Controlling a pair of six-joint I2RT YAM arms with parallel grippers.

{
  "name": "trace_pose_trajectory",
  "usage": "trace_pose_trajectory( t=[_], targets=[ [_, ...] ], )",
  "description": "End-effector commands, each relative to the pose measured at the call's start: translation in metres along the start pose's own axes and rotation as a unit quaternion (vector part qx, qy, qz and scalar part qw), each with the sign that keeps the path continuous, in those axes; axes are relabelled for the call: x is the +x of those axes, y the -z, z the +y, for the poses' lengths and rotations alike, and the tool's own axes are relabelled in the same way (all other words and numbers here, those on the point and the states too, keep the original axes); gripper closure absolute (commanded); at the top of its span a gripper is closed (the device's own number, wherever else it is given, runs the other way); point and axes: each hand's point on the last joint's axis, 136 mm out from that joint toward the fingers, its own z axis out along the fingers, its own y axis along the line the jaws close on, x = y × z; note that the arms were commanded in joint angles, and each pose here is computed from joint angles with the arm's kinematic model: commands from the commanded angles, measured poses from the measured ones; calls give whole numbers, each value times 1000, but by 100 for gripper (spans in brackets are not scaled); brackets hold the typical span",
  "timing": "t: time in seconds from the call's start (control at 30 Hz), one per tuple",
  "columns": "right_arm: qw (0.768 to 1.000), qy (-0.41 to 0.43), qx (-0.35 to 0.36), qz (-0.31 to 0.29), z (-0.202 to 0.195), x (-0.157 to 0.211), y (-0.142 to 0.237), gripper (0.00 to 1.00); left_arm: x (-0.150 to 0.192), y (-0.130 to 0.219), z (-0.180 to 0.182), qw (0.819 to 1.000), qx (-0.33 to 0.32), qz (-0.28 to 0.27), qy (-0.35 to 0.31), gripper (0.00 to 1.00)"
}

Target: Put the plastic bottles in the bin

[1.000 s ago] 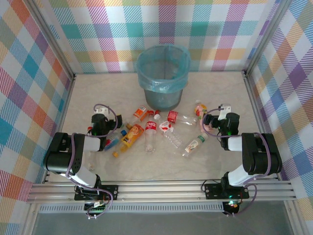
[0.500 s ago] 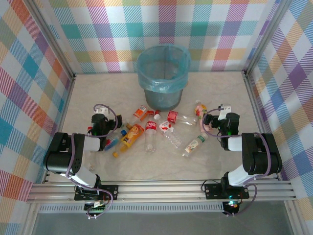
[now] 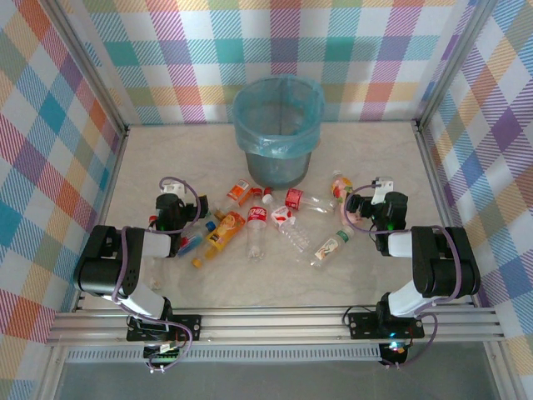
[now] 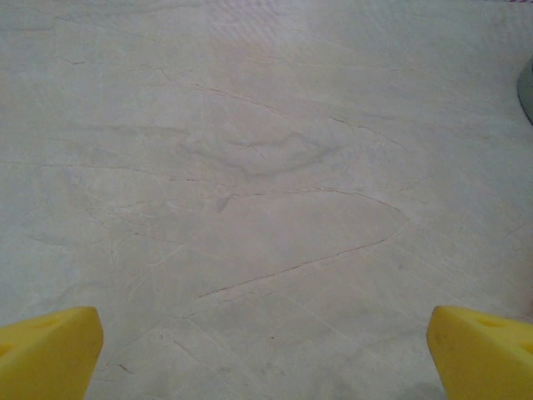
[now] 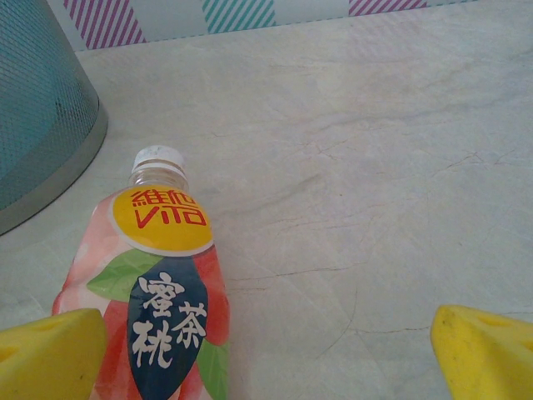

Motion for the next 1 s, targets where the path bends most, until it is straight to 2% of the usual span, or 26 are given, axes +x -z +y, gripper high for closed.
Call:
trace_pose_trajectory(
  t=[0.0, 0.13, 0.3, 0.4, 0.5, 0.6, 0.73, 0.83, 0.97],
  targets=[
    [1000, 10, -3, -9, 3, -14, -2, 0, -11, 0, 5, 1000, -8, -11, 3, 3],
    [1000, 9, 11, 9, 2, -30, 10, 2, -33, 14, 8, 1000, -27, -9, 3, 5],
    [999, -16, 43, 21, -2, -60, 33, 7, -76, 53, 5, 997, -62, -34, 0, 7],
    [998, -56, 21, 33, 12, -84, 49, 11, -97, 75, -12, 998, -54, -23, -4, 10],
    [993, -101, -30, 50, 38, -101, 65, 15, -110, 96, -41, 1000, -22, -10, 11, 13],
    [986, -127, -80, 75, 68, -105, 83, 18, -100, 117, -76, 999, -5, 29, 13, 13],
    [981, -96, -132, 106, 110, -99, 111, 22, -60, 144, -127, 994, 29, 106, -9, 13],
    [973, -86, -170, 132, 132, -93, 129, 23, -24, 158, -162, 984, 68, 165, -12, 13],
    [962, -83, -211, 154, 152, -90, 141, 25, 16, 163, -189, 965, 97, 245, 10, 12]
  ],
)
